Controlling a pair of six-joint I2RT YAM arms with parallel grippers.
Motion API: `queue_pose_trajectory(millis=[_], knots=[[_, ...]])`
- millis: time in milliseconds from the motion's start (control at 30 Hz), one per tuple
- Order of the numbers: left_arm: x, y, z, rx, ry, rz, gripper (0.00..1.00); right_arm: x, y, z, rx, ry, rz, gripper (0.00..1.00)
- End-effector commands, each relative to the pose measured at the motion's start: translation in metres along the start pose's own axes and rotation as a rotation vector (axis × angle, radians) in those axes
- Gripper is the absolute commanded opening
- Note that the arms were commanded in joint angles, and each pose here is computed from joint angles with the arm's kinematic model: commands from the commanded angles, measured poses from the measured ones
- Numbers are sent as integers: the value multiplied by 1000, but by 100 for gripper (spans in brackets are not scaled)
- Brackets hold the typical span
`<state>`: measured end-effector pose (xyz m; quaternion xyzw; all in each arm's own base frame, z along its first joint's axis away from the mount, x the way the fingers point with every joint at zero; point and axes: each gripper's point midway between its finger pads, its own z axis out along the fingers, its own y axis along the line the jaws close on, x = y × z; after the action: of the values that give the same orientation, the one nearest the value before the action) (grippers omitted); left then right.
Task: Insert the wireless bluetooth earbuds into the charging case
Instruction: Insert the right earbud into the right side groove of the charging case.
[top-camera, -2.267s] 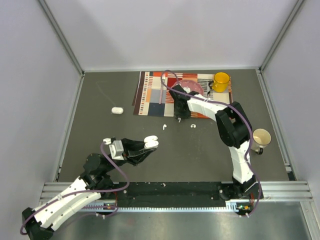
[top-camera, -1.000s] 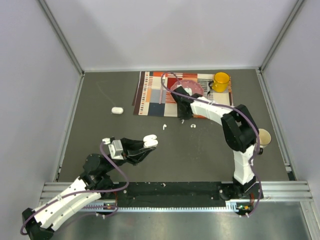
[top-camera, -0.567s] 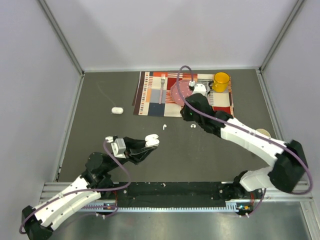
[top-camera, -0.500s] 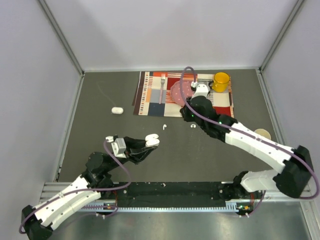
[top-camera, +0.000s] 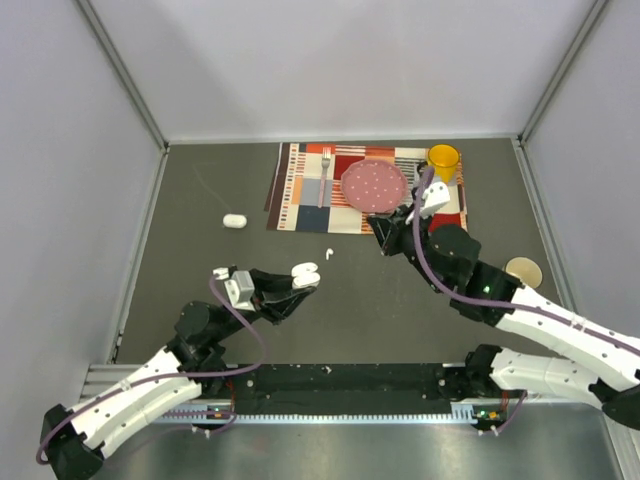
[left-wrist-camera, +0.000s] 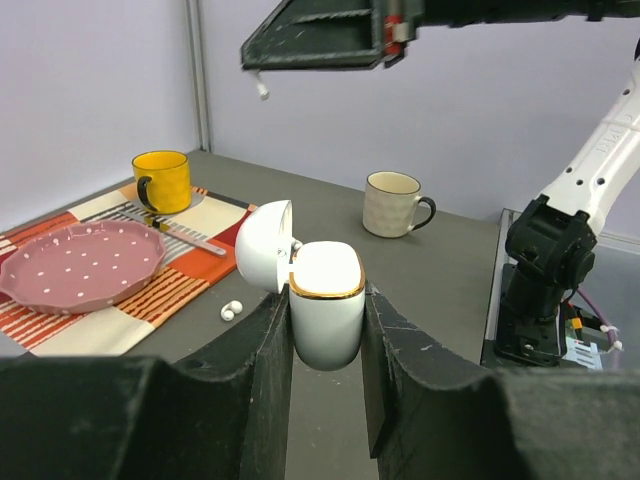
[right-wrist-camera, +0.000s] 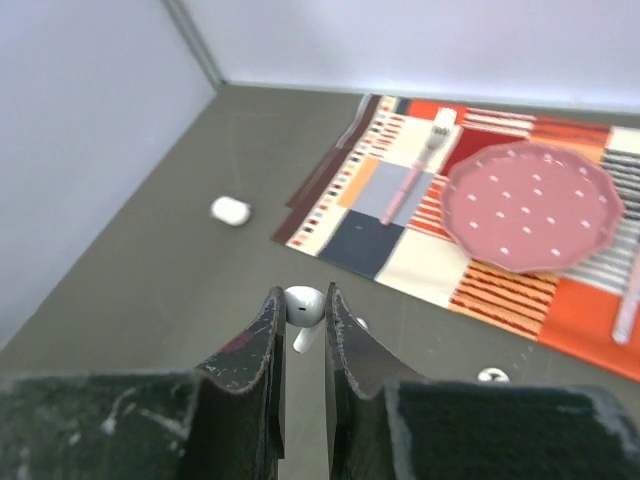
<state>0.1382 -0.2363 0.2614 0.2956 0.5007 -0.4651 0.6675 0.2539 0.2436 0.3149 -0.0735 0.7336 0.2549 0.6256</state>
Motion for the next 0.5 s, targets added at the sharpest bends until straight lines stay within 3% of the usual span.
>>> queue_pose_trajectory(millis=[0,233,467], knots=[[-20,-1,6,2,-70,8,0,-33,32,-20,-118,-147,-33,0],[-17,-4,12,34,-50,22,0,-21,62,-35,-126,-164,-172,0],[-17,-2,12,26,-51,40,0,0,88,-35,-156,-147,-176,0]])
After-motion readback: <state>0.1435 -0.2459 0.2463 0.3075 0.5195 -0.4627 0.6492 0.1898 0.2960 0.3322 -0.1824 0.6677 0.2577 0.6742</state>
